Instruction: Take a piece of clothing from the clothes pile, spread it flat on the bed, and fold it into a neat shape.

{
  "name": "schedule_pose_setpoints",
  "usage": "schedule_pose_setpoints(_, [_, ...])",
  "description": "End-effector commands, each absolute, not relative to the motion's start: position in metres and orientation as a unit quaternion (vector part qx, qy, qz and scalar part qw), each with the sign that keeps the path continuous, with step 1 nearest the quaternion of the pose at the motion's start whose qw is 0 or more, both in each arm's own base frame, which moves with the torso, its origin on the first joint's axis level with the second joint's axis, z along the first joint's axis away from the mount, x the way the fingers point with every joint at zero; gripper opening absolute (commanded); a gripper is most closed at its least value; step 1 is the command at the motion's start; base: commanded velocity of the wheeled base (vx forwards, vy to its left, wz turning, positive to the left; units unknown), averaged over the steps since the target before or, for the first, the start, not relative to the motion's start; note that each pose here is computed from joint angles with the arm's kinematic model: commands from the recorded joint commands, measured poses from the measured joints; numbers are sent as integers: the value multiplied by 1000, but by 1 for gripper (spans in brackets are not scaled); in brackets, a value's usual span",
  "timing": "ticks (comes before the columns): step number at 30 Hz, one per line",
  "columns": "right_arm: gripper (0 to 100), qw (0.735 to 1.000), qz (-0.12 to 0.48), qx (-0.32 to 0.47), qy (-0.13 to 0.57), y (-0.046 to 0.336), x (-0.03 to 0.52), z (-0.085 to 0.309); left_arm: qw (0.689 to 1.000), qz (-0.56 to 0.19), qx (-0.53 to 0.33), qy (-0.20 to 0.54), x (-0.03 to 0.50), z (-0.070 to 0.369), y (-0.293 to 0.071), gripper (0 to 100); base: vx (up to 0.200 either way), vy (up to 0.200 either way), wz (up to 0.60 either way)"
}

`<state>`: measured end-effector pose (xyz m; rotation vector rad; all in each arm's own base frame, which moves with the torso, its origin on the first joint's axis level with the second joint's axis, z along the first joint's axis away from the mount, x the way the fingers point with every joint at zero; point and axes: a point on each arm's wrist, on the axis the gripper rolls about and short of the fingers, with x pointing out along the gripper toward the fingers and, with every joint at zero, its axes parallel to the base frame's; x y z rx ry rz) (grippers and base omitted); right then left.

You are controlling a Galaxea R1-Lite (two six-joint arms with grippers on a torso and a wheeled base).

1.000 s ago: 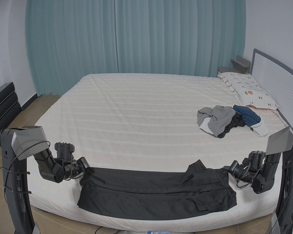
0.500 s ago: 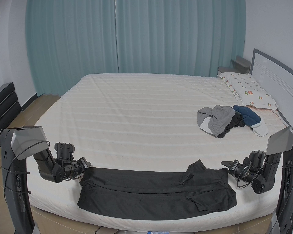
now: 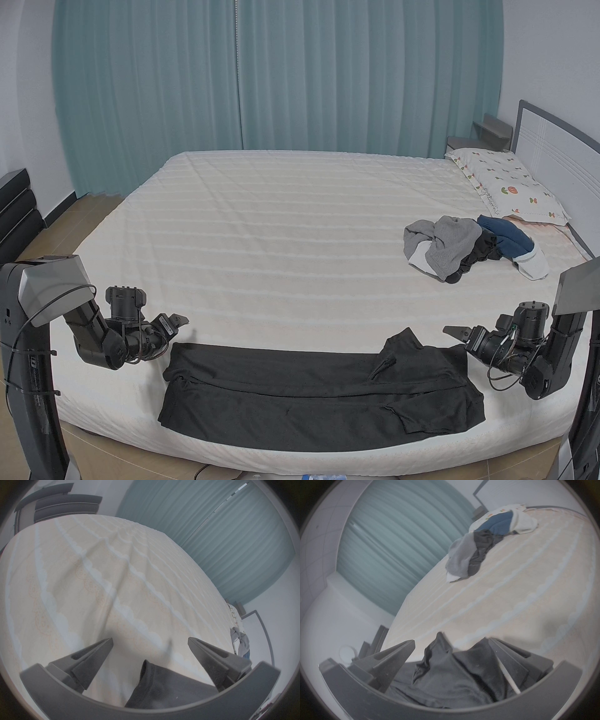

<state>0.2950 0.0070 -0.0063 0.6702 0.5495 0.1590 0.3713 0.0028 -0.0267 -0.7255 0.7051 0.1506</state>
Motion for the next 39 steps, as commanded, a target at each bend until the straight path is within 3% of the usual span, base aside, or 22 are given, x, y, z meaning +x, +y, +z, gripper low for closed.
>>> schedule_pose_setpoints(1, [100,910,115,282,282,27,290,1,871,72,-360,326,376,-22,8,100,0,0,0])
schedule_pose_setpoints(16, [100,893,122,247,356,40,301,-30,871,76,-362,323,376,-22,12,100,0,0,0])
schedule_pose_setpoints(17, [0,893,122,246,356,40,301,-30,871,76,-362,323,376,-21,12,100,0,0,0])
schedule_pose_setpoints(39, [0,893,109,211,381,23,256,-20,871,74,-361,326,375,-22,10,100,0,0,0])
